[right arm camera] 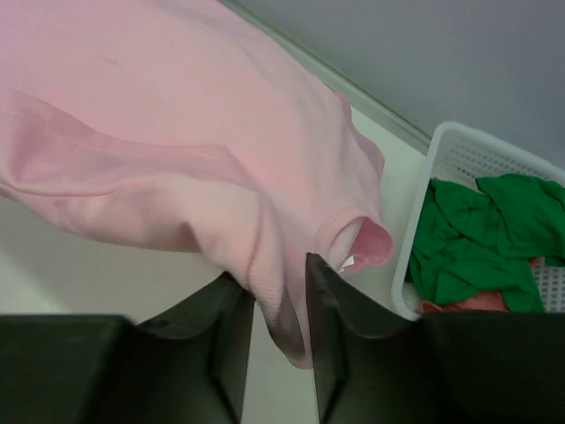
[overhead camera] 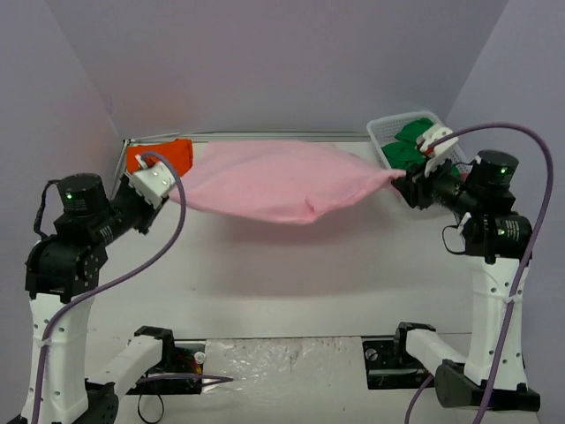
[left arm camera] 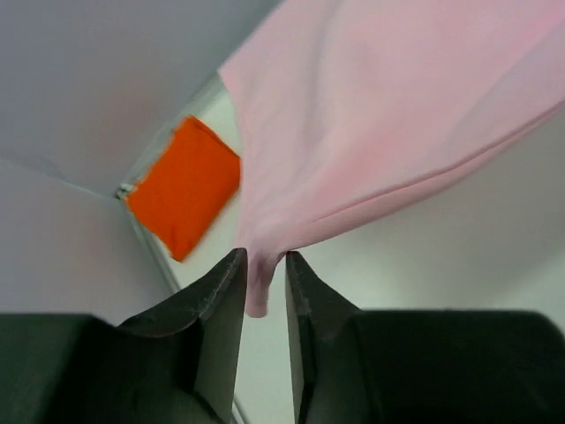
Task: Fold and stack the t-shirts
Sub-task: Flatten out the tshirt
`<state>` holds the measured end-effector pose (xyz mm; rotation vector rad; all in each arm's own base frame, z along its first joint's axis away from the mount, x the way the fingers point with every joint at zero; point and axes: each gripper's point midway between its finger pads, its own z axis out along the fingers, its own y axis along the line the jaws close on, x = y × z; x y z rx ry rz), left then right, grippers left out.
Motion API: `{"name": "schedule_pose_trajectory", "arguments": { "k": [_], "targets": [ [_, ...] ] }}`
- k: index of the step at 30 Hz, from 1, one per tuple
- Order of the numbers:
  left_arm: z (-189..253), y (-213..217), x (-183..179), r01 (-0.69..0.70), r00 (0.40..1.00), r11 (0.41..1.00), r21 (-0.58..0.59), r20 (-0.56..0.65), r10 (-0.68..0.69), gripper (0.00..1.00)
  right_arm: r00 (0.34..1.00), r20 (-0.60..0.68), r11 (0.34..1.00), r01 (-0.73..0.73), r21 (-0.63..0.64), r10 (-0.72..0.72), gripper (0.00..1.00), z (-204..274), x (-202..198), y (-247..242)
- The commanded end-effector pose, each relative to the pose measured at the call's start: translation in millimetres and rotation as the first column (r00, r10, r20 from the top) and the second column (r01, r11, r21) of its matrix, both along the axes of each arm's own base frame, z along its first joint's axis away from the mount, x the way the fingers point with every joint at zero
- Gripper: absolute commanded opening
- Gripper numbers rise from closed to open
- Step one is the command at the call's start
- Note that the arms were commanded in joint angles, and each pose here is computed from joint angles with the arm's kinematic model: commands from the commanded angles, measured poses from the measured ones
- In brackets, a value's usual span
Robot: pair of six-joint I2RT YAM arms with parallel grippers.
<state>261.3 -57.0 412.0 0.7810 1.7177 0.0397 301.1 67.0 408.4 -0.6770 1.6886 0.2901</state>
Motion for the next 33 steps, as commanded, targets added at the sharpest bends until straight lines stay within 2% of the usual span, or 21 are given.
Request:
{"name": "schedule_pose_trajectory", "arguments": {
  "k": [1, 2, 3, 4, 5, 8, 11, 12, 14, 16, 17, 19, 20, 21, 25, 26, 27, 28, 30, 31, 33],
  "targets": [
    [-102, -22, -44, 0.317, 0.912, 0.942, 0.106, -0.305, -0.273, 0.26, 0.987, -0.158, 0.992, -0.037, -0.118, 0.018, 0.31, -76, -30, -7],
    [-112, -26, -58, 0.365, 0.889, 0.926, 0.096, -0.333, -0.316, 0.31, 0.982, -0.186, 0.989, -0.056, -0.138, 0.029, 0.37, -89, -40, -7],
    [-124, -33, -87, 0.43, 0.843, 0.901, 0.049, -0.38, -0.381, 0.32, 0.974, -0.223, 0.986, -0.071, -0.149, 0.036, 0.57, -97, -53, -7],
    [-125, -35, -96, 0.474, 0.824, 0.879, 0.057, -0.381, -0.419, 0.35, 0.977, -0.211, 0.983, -0.07, -0.17, 0.033, 0.72, -96, -60, -8],
    [-128, -35, -112, 0.499, 0.8, 0.866, 0.045, -0.409, -0.44, 0.38, 0.978, -0.206, 0.981, -0.067, -0.181, 0.029, 0.81, -92, -64, -9],
    [-109, -37, -117, 0.533, 0.795, 0.844, 0.063, -0.379, -0.474, 0.41, 0.988, -0.152, 0.977, -0.034, -0.212, 0.001, 0.84, -69, -58, -15],
    [-88, -42, -104, 0.555, 0.797, 0.828, 0.08, -0.336, -0.502, 0.41, 0.989, -0.145, 0.975, -0.031, -0.221, -0.002, 0.84, -56, -36, -19],
    [-79, -45, -98, 0.555, 0.801, 0.828, 0.075, -0.318, -0.508, 0.41, 0.984, -0.179, 0.976, -0.034, -0.217, -0.005, 0.84, -63, -21, -20],
    [-73, -49, -66, 0.525, 0.825, 0.849, 0.066, -0.286, -0.488, 0.41, 0.982, -0.186, 0.982, -0.015, -0.189, -0.021, 0.78, -63, 0, -21],
    [-82, -47, -35, 0.419, 0.867, 0.908, 0.011, -0.302, -0.396, 0.41, 0.968, -0.25, 0.987, -0.013, -0.159, -0.027, 0.69, -80, 26, -22],
    [-77, -49, 0, 0.374, 0.9, 0.927, 0.007, -0.246, -0.361, 0.41, 0.965, -0.261, 0.99, -0.014, -0.139, -0.023, 0.55, -84, 37, -21],
    [-95, -50, 31, 0.28, 0.916, 0.958, -0.061, -0.281, -0.286, 0.37, 0.943, -0.333, 0.993, -0.032, -0.115, -0.008, 0.33, -108, 60, -20],
    [-100, -49, 64, 0.23, 0.936, 0.971, -0.065, -0.257, -0.239, 0.35, 0.937, -0.348, 0.996, -0.017, -0.092, -0.016, 0.04, -113, 70, -20],
    [-108, -52, 77, 0.198, 0.934, 0.974, -0.107, -0.281, -0.22, 0.34, 0.915, -0.402, 0.997, -0.022, -0.079, -0.011, 0.0, -133, 83, -19],
    [-145, -67, 132, 0.133, 0.901, 0.969, -0.206, -0.382, -0.204, 0.21, 0.879, -0.477, 0.996, -0.021, -0.09, -0.024, 0.0, -170, 122, -15],
    [-164, -74, 151, 0.127, 0.877, 0.966, -0.225, -0.429, -0.216, 0.14, 0.855, -0.517, 0.995, -0.017, -0.101, -0.037, 0.0, -191, 133, -14],
    [-173, -77, 159, 0.102, 0.863, 0.964, -0.244, -0.461, -0.208, 0.08, 0.847, -0.529, 0.991, -0.014, -0.13, -0.058, 0.0, -199, 139, -9],
    [-200, -82, 174, 0.082, 0.831, 0.965, -0.249, -0.518, -0.204, 0.03, 0.85, -0.523, 0.989, -0.012, -0.145, -0.066, 0.0, -200, 147, -7],
    [-206, -85, 194, 0.044, 0.825, 0.964, -0.261, -0.535, -0.183, 0.02, 0.822, -0.56, 0.981, -0.008, -0.195, -0.105, 0.0, -226, 162, 0],
    [-226, -88, 204, 0.032, 0.808, 0.966, -0.258, -0.563, -0.177, 0.02, 0.819, -0.565, 0.977, -0.022, -0.213, -0.104, 0.0, -232, 166, 10],
    [-227, -94, 220, 0.031, 0.818, 0.966, -0.258, -0.549, -0.173, 0.02, 0.812, -0.568, 0.969, -0.012, -0.245, -0.134, 0.0, -244, 185, 16]
  ]
}}
